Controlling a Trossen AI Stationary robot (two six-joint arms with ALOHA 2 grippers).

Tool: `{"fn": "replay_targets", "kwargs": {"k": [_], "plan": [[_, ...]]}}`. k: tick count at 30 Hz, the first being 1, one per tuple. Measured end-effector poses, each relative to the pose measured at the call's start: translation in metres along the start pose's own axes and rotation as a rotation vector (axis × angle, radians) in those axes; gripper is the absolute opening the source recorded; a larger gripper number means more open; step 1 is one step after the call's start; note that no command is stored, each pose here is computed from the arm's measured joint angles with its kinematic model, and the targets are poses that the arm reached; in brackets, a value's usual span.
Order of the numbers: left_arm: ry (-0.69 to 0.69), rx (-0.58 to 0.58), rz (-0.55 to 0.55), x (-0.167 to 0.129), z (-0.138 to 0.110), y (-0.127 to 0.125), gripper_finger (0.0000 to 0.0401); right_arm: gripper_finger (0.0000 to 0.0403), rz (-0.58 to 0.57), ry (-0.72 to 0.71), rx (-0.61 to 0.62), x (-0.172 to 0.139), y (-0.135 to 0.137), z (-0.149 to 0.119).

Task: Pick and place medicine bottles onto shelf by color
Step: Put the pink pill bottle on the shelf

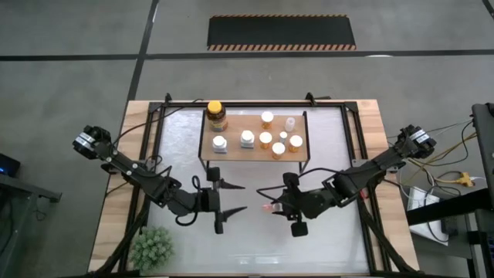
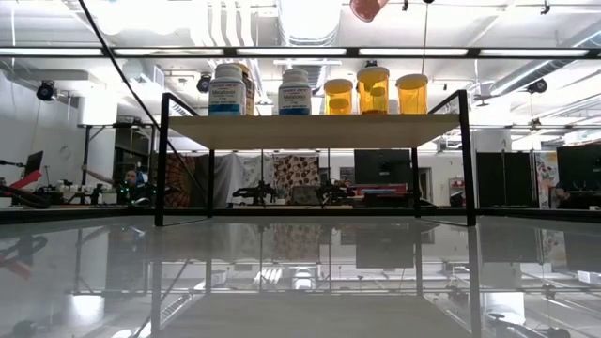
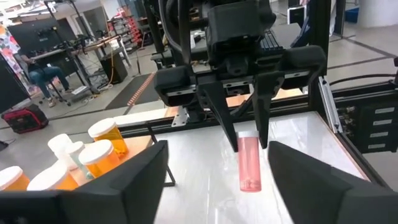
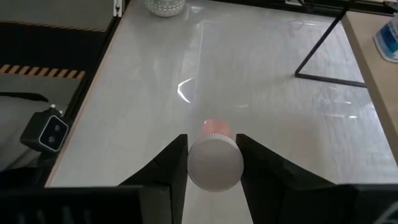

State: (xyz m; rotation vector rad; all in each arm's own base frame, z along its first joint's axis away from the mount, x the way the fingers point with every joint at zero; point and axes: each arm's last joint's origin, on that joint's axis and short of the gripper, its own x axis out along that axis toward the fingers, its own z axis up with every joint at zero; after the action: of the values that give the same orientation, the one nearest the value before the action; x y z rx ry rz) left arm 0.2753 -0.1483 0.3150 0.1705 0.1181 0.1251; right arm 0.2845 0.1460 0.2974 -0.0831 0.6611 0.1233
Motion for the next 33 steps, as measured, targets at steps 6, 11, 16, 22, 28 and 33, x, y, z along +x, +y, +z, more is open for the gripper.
{"fn": "replay_targets", "kwargs": {"k": [6,11,16,22,28,33], "plan": [[0.002,-0.001,0.0,0.0,0.0,0.0,0.0316,0.0115,-0.004,0.002,0.004,0.0,-0.001,0.0],[0.012,0.003,-0.001,0.0,-0.002,0.0,0.0329,0.0114,-0.005,0.005,0.028,-0.003,-0.003,0.005],[0.015,0.004,-0.002,0.0,-0.002,0.0,0.0329,0.0115,0.014,-0.007,0.034,-0.006,-0.003,0.011],[0.026,0.015,-0.004,0.003,-0.006,-0.002,0.0329,0.0115,0.013,-0.012,0.029,-0.007,-0.003,0.012],[0.04,0.026,-0.007,0.006,-0.01,-0.005,0.0329,0.0116,0.013,-0.013,0.024,-0.007,-0.003,0.012],[0.047,0.031,-0.007,0.008,-0.012,-0.007,0.0329,0.0116,0.013,-0.014,0.023,-0.007,-0.003,0.013]]}}
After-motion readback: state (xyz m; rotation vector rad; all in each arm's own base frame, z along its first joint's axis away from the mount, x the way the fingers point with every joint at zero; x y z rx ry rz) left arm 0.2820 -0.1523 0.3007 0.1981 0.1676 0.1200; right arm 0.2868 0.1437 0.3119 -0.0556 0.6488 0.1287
